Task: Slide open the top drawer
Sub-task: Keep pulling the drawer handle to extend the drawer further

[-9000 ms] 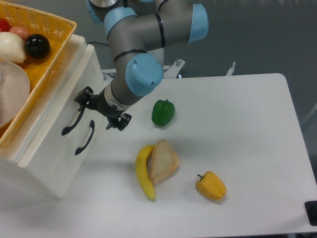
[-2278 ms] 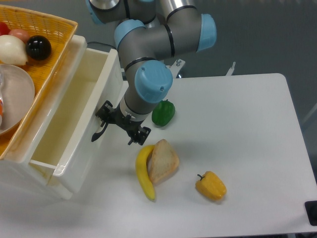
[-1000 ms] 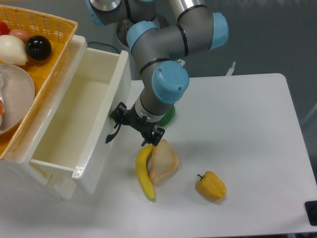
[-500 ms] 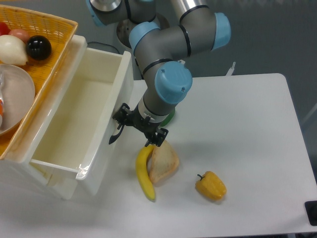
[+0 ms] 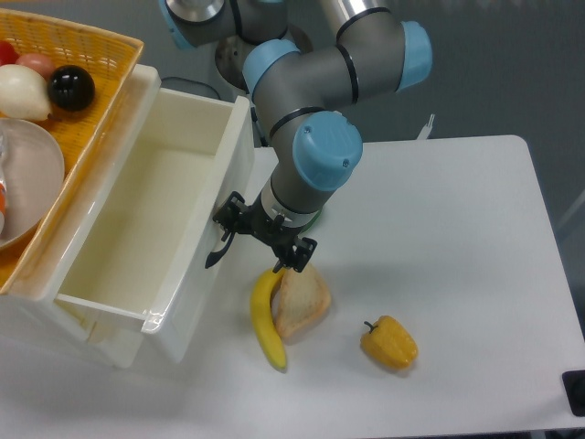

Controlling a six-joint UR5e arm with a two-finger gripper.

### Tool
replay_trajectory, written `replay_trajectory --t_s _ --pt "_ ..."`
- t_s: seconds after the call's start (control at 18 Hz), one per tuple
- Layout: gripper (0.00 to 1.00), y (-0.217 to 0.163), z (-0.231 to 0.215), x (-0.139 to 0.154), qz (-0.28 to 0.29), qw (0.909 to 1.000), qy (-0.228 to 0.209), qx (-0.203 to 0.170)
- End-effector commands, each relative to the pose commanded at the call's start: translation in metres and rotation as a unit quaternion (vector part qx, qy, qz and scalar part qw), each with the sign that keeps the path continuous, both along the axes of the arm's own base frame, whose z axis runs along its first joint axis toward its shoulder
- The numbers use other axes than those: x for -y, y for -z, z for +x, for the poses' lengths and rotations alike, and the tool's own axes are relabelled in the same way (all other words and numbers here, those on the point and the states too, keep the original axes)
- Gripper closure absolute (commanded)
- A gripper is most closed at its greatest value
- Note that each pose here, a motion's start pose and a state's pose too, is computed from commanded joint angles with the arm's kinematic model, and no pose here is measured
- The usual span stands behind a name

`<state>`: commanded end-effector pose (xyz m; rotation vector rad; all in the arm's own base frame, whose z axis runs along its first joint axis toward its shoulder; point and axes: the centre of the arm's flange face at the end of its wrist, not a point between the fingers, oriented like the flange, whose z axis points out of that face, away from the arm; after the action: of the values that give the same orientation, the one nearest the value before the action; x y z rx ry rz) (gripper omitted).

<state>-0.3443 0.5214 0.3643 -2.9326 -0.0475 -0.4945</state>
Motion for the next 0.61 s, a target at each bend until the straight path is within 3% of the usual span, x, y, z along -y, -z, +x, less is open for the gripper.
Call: replay_trajectory --t_s 0.61 --pt "0.0 -0.002 -0.014 0.007 0.005 1.0 -0.003 -0.003"
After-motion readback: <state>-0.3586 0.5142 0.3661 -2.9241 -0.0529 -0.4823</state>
